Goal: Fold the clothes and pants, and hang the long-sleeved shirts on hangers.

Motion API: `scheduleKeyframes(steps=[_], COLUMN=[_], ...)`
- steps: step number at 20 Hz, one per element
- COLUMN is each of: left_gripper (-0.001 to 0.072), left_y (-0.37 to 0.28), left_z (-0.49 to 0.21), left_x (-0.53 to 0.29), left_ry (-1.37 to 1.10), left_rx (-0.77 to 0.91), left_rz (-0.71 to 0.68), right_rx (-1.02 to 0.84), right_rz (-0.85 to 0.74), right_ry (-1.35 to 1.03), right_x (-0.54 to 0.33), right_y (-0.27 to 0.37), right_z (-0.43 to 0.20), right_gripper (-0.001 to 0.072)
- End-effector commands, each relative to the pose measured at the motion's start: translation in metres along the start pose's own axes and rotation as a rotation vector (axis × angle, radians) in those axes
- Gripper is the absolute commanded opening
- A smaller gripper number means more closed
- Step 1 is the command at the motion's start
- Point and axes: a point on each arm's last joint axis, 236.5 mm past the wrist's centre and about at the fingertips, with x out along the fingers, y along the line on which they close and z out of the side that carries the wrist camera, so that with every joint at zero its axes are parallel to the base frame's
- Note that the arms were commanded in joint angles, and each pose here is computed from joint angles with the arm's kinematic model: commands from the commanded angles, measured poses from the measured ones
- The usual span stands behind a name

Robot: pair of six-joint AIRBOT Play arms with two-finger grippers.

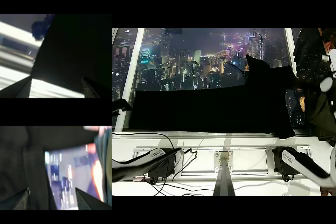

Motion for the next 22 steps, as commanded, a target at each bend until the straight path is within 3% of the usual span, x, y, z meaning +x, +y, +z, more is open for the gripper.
scheduleKeyframes(steps=[1, 9, 15, 17, 22], left_gripper=[0.0685, 0.0685, 0.0684, 0.0684, 0.0684], left_y=[-0.022, -0.042, -0.041, -0.040, -0.037], left_z=[0.023, 0.052, 0.054, 0.058, 0.067], left_x=[-0.003, -0.004, -0.004, -0.005, -0.007], left_ry=[-0.061, -0.152, -0.162, -0.178, -0.218], left_rx=[0.052, 0.124, 0.126, 0.126, 0.124], left_rz=[-0.013, 0.008, 0.012, 0.017, 0.032], right_rx=[0.164, 0.600, 0.776, 0.826, 0.851], right_rz=[-0.008, -0.073, -0.053, -0.023, 0.057], right_ry=[0.038, 0.391, 0.345, 0.313, 0.093], right_x=[0.055, 0.105, 0.130, 0.139, 0.144], right_y=[-0.010, -0.030, -0.023, -0.018, -0.020], right_z=[0.036, -0.023, -0.015, -0.007, 0.052], right_gripper=[0.0654, 0.0647, 0.0608, 0.0488, 0.0071])
